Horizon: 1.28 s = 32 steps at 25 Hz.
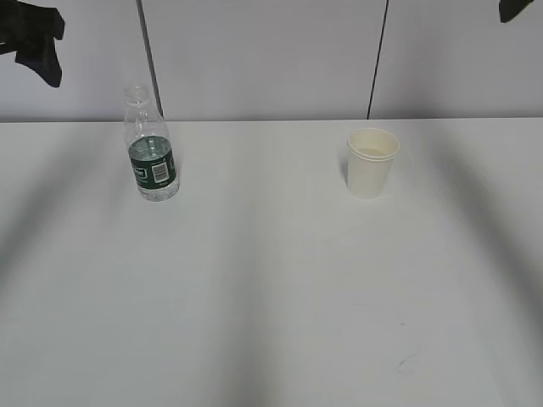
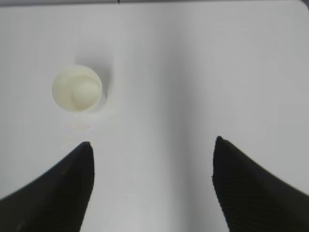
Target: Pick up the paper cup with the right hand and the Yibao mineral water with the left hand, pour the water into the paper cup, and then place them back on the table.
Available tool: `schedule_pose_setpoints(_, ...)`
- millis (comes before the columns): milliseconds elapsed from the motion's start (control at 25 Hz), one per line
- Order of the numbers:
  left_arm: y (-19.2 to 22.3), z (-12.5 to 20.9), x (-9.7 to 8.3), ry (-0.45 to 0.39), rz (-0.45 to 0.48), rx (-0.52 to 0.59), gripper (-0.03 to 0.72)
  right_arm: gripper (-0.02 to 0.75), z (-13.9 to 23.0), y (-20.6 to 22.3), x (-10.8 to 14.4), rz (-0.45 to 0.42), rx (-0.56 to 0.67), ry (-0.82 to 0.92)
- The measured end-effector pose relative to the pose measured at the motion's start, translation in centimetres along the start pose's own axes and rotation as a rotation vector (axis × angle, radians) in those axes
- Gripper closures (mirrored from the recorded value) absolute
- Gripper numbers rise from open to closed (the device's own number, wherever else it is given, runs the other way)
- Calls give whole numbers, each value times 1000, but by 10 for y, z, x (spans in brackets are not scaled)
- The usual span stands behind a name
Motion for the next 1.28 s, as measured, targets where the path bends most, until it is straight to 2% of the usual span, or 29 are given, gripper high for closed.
schedule_pose_setpoints(80,-8,6,0,-3,12,75,104,144,7,-2,-2,16,67,7)
schedule_pose_setpoints(240,-13,16,0,-3,18,181,105,143,12,-3,1,-5,106,21)
schedule_pose_setpoints(440,-13,18,-4,5,51,192,106,143,15,-3,6,-46,132,37)
schedule_pose_setpoints(600,-17,24,-10,11,100,195,106,144,30,-1,1,-34,172,27)
schedule_pose_setpoints(1040,-71,118,-10,27,101,213,112,145,119,-50,-42,-19,219,21)
schedule_pose_setpoints(1280,-104,165,-9,21,95,134,113,145,165,-76,-63,-37,188,26)
Point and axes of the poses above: a point on each arm's last joint axis where the gripper is mounted, y pointing out along that axis toward the gripper, x along the wrist's bending axis when the last joint is at zero, z = x × y, the point moved 3 cm from there along y, pointing out along that axis toward the gripper, and after that the axes turned 15 degrees about y, right-handed, at the moved point
